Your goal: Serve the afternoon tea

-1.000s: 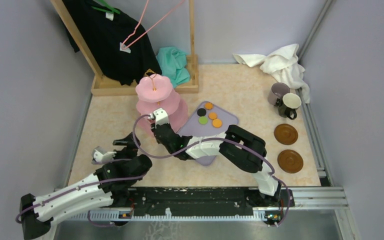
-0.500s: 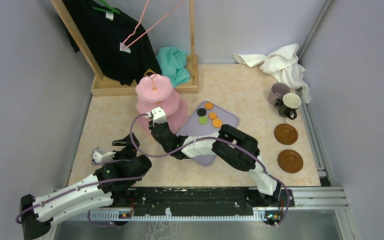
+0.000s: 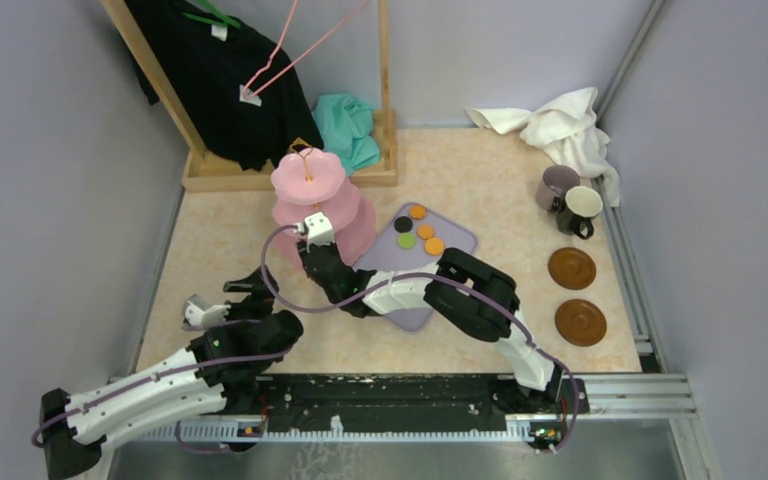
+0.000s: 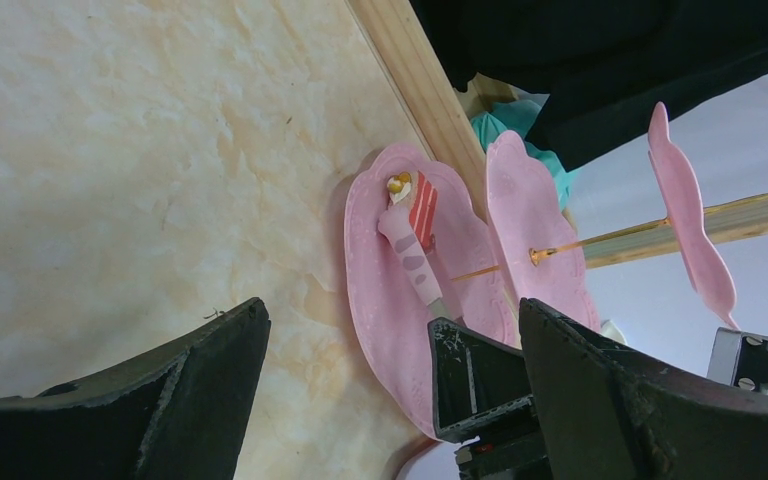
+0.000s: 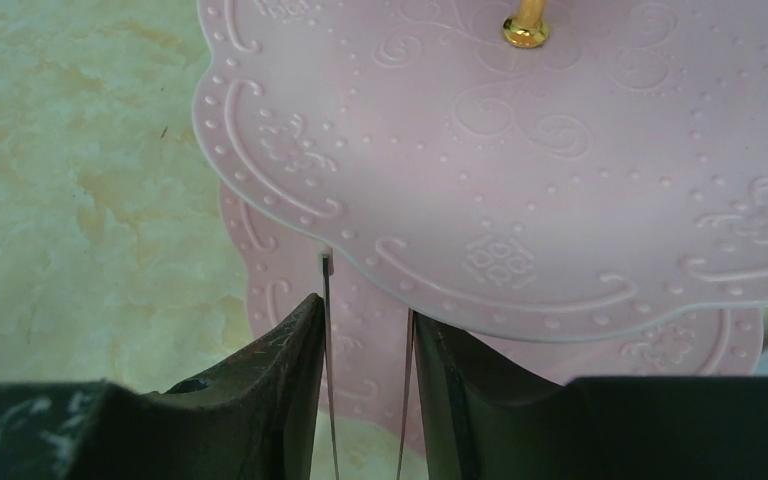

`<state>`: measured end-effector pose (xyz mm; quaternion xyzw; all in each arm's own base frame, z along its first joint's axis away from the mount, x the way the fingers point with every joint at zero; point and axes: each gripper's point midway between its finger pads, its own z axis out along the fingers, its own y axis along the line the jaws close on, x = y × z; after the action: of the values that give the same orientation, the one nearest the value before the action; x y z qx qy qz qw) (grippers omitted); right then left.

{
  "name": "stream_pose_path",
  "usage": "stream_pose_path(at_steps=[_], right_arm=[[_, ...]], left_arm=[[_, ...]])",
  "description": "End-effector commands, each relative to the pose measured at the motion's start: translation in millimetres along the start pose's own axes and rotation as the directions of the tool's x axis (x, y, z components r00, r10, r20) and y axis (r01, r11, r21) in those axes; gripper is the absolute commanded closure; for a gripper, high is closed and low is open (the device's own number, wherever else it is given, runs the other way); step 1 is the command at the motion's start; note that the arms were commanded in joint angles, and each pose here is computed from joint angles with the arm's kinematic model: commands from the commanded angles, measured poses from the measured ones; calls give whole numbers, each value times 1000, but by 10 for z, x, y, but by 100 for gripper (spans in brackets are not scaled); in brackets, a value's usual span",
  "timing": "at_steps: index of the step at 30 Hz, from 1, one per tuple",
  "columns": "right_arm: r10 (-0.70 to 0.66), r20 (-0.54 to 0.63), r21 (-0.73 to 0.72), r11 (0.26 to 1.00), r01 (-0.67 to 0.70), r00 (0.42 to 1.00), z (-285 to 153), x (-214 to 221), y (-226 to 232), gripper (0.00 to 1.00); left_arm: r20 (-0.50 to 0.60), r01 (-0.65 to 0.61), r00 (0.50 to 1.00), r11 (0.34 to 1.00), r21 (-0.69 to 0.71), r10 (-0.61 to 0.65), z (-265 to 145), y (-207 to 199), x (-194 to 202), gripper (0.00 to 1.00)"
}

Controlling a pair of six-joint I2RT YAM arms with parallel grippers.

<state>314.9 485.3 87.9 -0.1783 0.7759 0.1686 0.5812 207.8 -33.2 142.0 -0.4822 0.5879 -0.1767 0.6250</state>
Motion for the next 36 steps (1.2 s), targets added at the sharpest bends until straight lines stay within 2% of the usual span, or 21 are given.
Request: stream_pose_path(at_steps=[1,24,36], right_arm=[[67,54,-7,998,-67,996,102,-231,41,63],[43,45,-28,999,-41,998,-303,-136,-120,64],[19,64,-67,998,-15,998,-599,-271,-97,68]], left_arm=[[54,-47,997,999,13,46,17,78,-124,1],[56,-47,997,999,13,46,15,45,-131,1],[47,-48,998,999,8,48,13,71,-118,1]])
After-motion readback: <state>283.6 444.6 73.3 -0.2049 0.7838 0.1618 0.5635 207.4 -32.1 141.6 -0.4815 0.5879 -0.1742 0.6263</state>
